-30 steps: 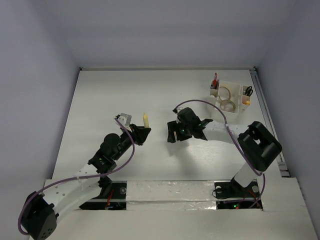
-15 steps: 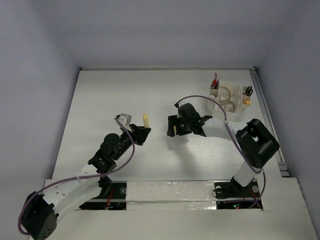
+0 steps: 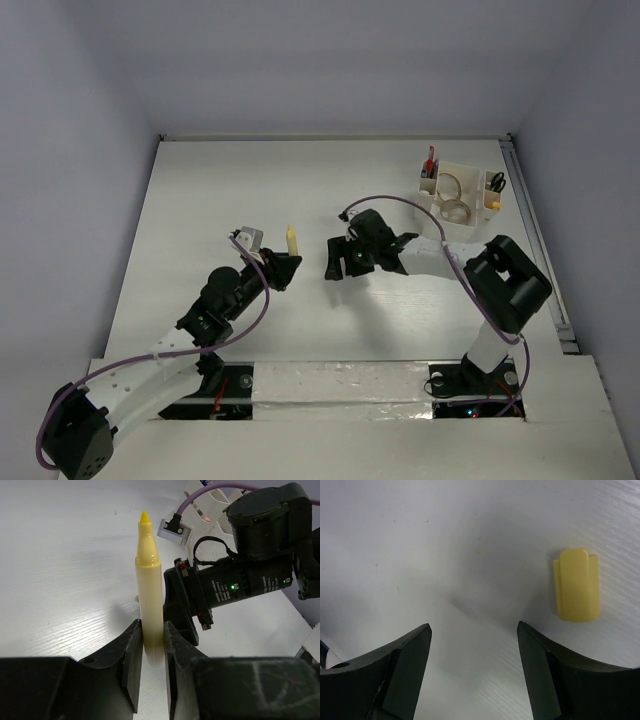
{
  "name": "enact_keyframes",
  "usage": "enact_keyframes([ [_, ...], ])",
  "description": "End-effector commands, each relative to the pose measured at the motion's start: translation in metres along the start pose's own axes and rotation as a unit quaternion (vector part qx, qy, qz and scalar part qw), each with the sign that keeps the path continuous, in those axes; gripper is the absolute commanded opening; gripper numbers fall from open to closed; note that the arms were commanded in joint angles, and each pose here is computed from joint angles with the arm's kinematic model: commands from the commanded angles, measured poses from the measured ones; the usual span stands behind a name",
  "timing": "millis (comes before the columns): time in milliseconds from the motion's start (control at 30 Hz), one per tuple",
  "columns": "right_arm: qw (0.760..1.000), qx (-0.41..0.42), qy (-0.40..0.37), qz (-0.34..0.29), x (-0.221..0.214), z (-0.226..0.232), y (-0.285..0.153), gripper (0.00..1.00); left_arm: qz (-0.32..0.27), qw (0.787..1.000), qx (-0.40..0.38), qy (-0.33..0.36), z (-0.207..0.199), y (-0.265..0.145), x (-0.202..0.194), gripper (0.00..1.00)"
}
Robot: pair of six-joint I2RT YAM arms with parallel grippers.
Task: Sort the stationery into containers
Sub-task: Pick up the pen cap from the center of the board.
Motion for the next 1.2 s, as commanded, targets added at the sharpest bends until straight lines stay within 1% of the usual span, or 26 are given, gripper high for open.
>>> enact_keyframes([
  [0, 0.999, -0.022, 0.022, -0.027, 0.017, -0.019, 0.010, 0.75, -0.024, 1.000, -0.012, 0.005, -0.005, 0.000, 0.009, 0.00],
  [200, 0.997, -0.051, 0.041, -0.042, 0.021, -0.040, 0.005, 0.75, -0.026, 1.000, -0.014, 0.005, -0.006, 0.000, 0.010, 0.00],
  [333, 0.994, -0.090, 0.029, -0.046, 0.029, -0.048, 0.000, 0.75, -0.022, 1.000, -0.014, 0.005, -0.006, 0.001, 0.009, 0.00],
  [533, 0.991, -0.127, 0.010, -0.046, 0.039, -0.053, -0.003, 0.76, -0.023, 1.000, -0.014, 0.004, -0.005, 0.000, 0.009, 0.00],
  [733, 0.992, -0.116, 0.011, -0.044, 0.049, -0.050, 0.005, 0.77, -0.021, 1.000, -0.016, 0.004, -0.006, 0.001, 0.008, 0.00],
  [933, 0.993, -0.114, 0.008, -0.034, 0.051, -0.051, 0.014, 0.74, -0.021, 1.000, -0.014, 0.004, -0.005, 0.001, 0.008, 0.00],
  [1067, 0.990, -0.135, -0.001, -0.027, 0.056, -0.055, 0.016, 0.68, -0.021, 1.000, -0.015, 0.003, -0.006, 0.001, 0.008, 0.00],
  [1167, 0.989, -0.147, -0.004, -0.009, 0.054, -0.058, 0.019, 0.65, -0.021, 1.000, -0.015, 0.003, -0.006, 0.001, 0.008, 0.00],
])
Point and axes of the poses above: each gripper's point midway between its finger pads, its own y axis out along the fingers, its own z axis along the line the jaws close on, x = y × z, the point moved 8 cm from there along -y, back along the fingers, and after that the axes turned 3 degrees about -y, right-handed, at the moved point
